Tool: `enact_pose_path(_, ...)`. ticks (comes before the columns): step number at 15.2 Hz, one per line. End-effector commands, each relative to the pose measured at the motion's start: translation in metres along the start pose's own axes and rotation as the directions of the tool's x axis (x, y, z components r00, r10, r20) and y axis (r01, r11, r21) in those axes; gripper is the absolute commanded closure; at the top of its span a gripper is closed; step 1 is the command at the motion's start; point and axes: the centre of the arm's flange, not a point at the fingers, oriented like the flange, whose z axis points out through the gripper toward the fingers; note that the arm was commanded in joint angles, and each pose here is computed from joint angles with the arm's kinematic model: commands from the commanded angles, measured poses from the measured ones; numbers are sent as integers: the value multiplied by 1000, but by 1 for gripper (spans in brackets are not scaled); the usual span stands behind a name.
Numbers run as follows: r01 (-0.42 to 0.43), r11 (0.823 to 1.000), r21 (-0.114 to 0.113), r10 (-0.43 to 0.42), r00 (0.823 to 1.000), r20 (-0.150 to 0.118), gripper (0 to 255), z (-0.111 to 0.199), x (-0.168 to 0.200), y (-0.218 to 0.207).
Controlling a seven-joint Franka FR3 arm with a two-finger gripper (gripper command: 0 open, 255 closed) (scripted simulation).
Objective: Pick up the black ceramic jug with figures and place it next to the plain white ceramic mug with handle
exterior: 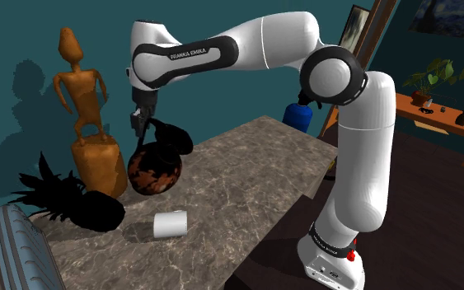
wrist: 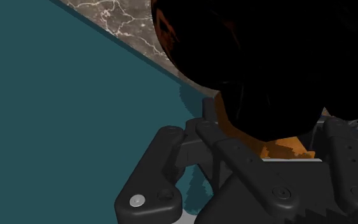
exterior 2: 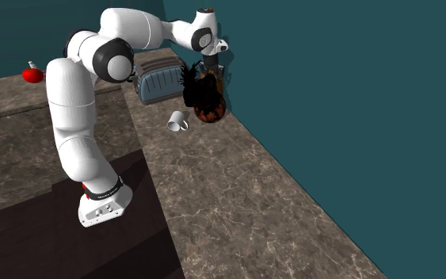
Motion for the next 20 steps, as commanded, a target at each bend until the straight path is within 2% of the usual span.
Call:
enact_pose_path(1, -3, 1000, 29, 0, 995, 99, 255, 37, -15, -1)
enact_pose_path(7, -3, 1000, 29, 0, 995, 99, 255, 69, -21, -1)
enact_pose_path(8, -7, 998, -55, -3, 983, -186, 0, 12, 15, 11)
enact_pose_path(9, -7, 998, -55, -3, 983, -186, 0, 12, 15, 11)
enact_pose_path(15, 11, 997, -72, -24, 981, -192, 0, -52, -32, 5)
enact_pose_path(20, 11, 997, -72, -24, 981, -192, 0, -32, -28, 7)
